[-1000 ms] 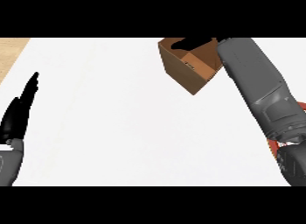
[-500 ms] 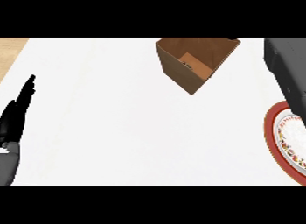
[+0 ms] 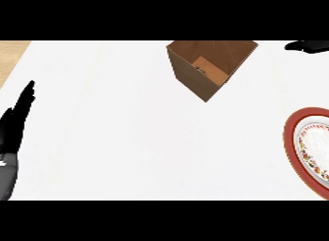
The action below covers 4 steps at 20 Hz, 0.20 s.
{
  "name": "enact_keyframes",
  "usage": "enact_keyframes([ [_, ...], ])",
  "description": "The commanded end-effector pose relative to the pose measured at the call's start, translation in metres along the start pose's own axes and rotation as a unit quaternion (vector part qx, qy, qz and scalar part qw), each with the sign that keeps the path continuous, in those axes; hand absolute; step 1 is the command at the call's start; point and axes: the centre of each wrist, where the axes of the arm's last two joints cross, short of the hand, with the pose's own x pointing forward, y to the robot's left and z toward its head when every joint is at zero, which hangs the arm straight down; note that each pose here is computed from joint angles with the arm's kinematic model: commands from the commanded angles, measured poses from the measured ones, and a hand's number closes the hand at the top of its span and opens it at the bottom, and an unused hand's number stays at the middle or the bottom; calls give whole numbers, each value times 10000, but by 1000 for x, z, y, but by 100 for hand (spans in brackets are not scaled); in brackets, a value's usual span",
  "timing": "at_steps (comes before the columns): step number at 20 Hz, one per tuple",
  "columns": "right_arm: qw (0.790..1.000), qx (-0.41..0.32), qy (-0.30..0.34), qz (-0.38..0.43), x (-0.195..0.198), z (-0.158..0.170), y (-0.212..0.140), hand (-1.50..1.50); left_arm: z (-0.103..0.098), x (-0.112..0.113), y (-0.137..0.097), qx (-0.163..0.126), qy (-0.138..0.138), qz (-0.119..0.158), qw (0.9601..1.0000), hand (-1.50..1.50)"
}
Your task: Pick the cupcake from the plate and place it in the cardboard box
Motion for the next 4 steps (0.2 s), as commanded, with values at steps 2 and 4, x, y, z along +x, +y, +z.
enact_keyframes([
  [2,9995,255,94,183,-11,27,-51,-150,4,3,-8,28,-21,-21,10000,0],
  [4,9987,390,172,287,-9,30,-59,-150,2,9,-15,-31,-64,-19,10000,0],
])
